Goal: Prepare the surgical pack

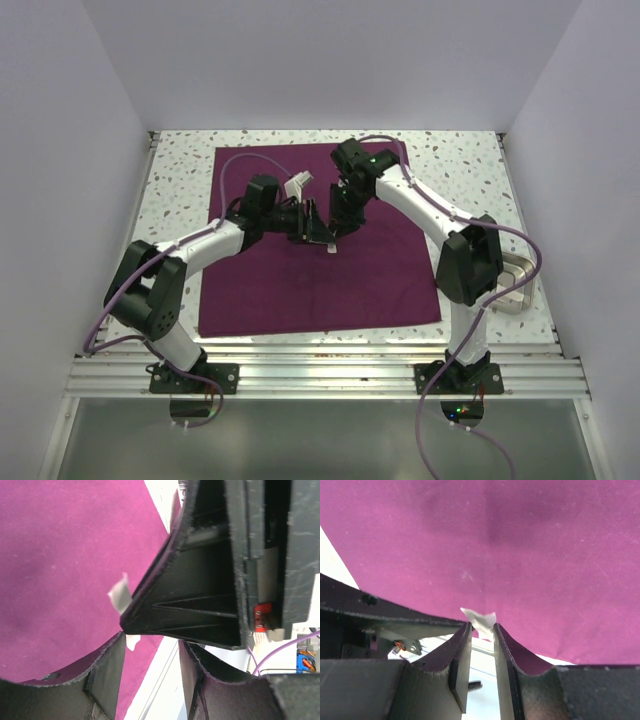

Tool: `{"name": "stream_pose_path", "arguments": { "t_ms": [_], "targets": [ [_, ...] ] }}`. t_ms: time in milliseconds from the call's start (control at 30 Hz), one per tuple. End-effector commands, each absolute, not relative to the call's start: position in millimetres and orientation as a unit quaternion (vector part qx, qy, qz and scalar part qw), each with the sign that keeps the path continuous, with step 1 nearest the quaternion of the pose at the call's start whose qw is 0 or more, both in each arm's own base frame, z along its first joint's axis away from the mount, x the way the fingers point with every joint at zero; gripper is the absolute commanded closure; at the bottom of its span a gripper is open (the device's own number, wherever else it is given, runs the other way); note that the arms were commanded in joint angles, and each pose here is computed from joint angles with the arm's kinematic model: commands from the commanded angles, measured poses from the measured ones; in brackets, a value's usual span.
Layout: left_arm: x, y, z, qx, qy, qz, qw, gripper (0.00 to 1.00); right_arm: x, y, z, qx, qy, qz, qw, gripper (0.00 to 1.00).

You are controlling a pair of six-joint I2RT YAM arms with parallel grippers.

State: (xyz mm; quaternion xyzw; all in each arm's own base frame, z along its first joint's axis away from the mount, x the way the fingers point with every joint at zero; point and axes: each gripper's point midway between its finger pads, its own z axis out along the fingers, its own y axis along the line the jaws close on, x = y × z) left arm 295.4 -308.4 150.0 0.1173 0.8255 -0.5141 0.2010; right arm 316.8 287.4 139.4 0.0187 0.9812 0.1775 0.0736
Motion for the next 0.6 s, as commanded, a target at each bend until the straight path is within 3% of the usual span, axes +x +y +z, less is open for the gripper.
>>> {"name": "stream_pose_path", "arguments": {
  "t_ms": [0,400,567],
  "targets": [
    [306,-304,157,0.128,0.823,-0.505,0.226,0.5,312,291,168,0.021,0.973,0.212,0.091,0.72],
    [308,-286,158,0.128,0.845,-0.457,0.246,0.46,310,283,159,0.018,0.976,0.197,0.089,0.72],
    [318,-261,146,0.094,0.873,-0.403,0.259,0.47,313,282,143,-0.003,0.98,0.181,0.082,0.67]
  ]
}}
